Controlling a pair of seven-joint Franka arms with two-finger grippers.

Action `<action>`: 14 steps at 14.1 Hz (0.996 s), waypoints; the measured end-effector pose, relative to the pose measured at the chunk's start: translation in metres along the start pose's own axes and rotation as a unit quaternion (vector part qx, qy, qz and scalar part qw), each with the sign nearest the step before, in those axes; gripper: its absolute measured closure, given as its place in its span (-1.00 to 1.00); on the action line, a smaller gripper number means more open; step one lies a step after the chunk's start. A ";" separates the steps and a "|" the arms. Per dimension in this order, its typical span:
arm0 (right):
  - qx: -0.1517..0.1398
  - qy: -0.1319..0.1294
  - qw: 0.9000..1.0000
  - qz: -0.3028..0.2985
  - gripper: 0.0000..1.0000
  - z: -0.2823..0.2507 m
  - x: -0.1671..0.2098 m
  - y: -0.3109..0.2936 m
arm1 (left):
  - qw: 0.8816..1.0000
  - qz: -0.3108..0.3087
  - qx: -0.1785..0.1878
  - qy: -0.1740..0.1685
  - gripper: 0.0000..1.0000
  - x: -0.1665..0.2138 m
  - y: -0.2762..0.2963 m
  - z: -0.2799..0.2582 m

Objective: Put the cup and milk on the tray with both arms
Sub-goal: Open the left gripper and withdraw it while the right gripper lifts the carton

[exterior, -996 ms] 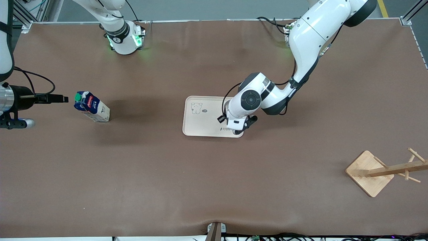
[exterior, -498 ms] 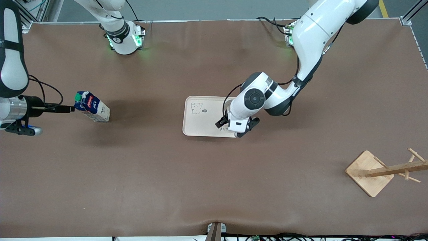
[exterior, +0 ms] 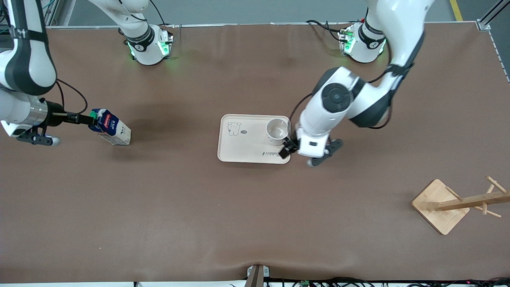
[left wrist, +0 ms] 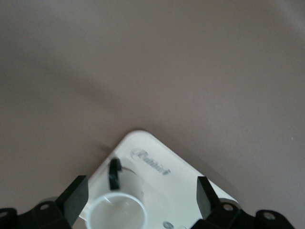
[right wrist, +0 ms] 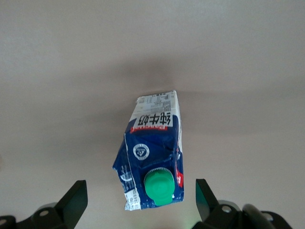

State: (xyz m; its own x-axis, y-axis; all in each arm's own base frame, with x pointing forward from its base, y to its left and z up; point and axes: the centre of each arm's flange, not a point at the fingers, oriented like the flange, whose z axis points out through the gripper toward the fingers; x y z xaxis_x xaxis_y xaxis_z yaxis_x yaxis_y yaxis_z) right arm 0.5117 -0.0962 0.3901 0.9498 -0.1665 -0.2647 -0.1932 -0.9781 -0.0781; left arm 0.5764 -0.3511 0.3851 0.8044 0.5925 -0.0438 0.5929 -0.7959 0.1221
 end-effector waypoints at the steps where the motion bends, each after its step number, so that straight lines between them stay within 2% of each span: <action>1: -0.002 0.013 1.000 -0.001 -1.00 0.004 -0.005 0.000 | 1.000 0.008 0.005 0.011 -1.00 0.013 -0.008 -0.015; 3: -0.005 0.028 1.000 -0.003 -1.00 0.011 -0.012 0.000 | 0.999 0.026 0.015 0.025 -1.00 0.038 -0.026 -0.040; 9: -0.006 0.027 1.000 -0.005 -1.00 0.026 -0.019 0.002 | 0.993 0.098 0.049 0.046 -1.00 0.119 -0.101 -0.119; 12: -0.009 0.054 0.998 -0.003 -1.00 0.041 -0.022 0.004 | 0.991 0.109 0.063 0.049 -1.00 0.126 -0.117 -0.159; 14: -0.010 0.055 0.998 -0.003 -1.00 0.049 -0.026 0.005 | 0.989 0.123 0.071 0.049 -1.00 0.124 -0.123 -0.178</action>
State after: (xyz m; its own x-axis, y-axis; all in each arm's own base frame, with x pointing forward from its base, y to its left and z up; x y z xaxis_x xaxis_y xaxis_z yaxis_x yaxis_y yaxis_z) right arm 0.4737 -0.0906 0.3494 0.9722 -0.1727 -0.1579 -0.1840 -0.9811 -0.0597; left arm 0.5966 -0.1581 0.5408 0.9212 0.3831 0.0677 0.3854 -0.9225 -0.0237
